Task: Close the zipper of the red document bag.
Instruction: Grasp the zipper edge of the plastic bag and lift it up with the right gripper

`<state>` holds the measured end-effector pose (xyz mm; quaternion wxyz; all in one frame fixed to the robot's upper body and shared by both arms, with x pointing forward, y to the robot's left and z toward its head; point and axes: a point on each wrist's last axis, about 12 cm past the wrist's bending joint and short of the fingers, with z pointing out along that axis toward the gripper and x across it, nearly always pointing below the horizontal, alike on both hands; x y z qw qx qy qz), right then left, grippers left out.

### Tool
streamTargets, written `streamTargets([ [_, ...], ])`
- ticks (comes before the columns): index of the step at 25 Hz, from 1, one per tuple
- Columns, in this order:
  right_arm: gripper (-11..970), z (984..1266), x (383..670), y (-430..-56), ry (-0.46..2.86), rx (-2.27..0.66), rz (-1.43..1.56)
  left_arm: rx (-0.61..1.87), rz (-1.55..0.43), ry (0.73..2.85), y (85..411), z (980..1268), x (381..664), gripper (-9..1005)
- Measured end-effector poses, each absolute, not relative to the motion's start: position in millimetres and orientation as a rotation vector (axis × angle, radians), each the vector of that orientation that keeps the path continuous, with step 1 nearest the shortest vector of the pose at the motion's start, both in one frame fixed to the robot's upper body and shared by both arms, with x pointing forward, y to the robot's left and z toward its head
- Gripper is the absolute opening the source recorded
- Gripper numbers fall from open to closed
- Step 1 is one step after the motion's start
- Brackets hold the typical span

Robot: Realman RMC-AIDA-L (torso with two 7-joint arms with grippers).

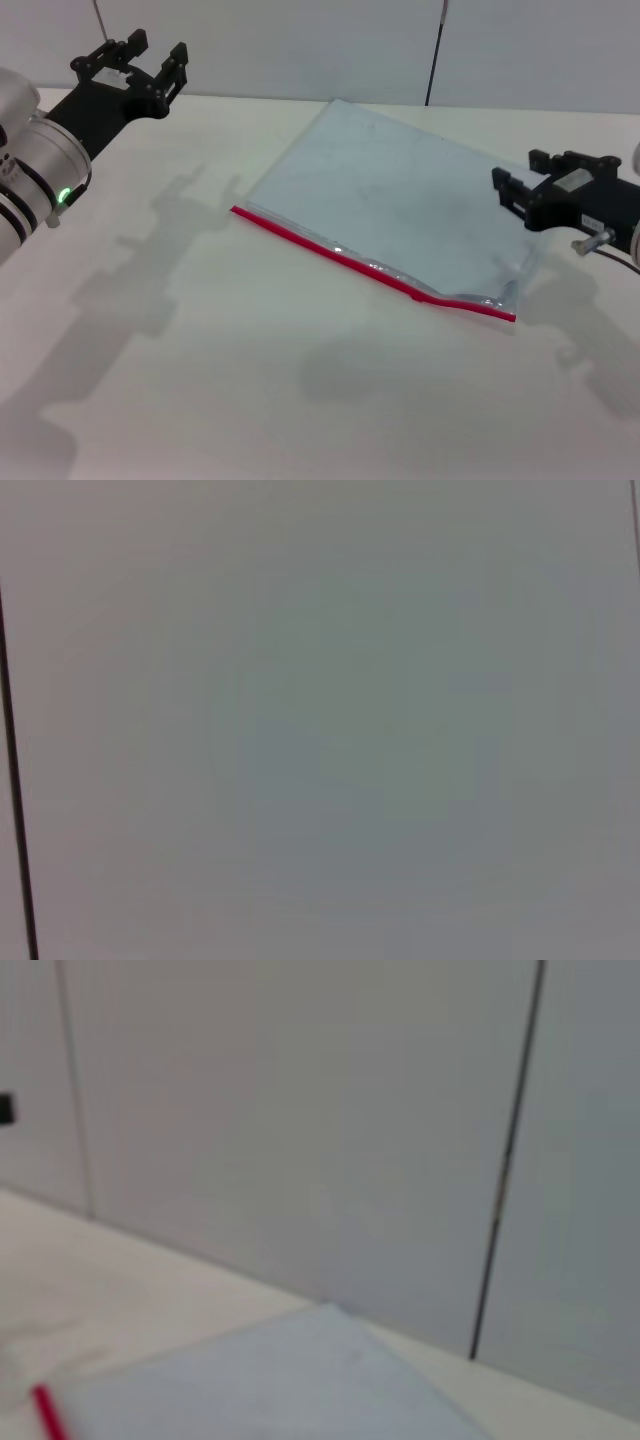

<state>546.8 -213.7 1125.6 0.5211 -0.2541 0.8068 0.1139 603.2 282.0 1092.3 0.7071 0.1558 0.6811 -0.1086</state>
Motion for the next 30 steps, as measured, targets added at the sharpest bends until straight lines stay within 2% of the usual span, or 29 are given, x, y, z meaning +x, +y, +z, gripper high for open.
streamTargets([
  [5, 467, 1134.9, 542.0, -205.7, 1.934, -0.687, 0.301, 0.344, -0.237, 1.514, 283.8, 1092.8, 603.7, 525],
  [17, 453, 1151.7, 543.0, -204.3, 1.8, -0.614, 0.485, 0.343, -0.241, 1.523, 282.2, 1091.2, 605.7, 524],
  [23, 438, 1145.9, 544.3, -217.2, 1.774, -0.64, 0.594, 0.344, -0.244, 1.521, 280.8, 1091.5, 606.2, 524],
  [30, 434, 1138.2, 537.6, -220.9, 1.8, -0.802, 0.537, 0.344, -0.238, 1.53, 283.6, 1089.7, 605.5, 524],
])
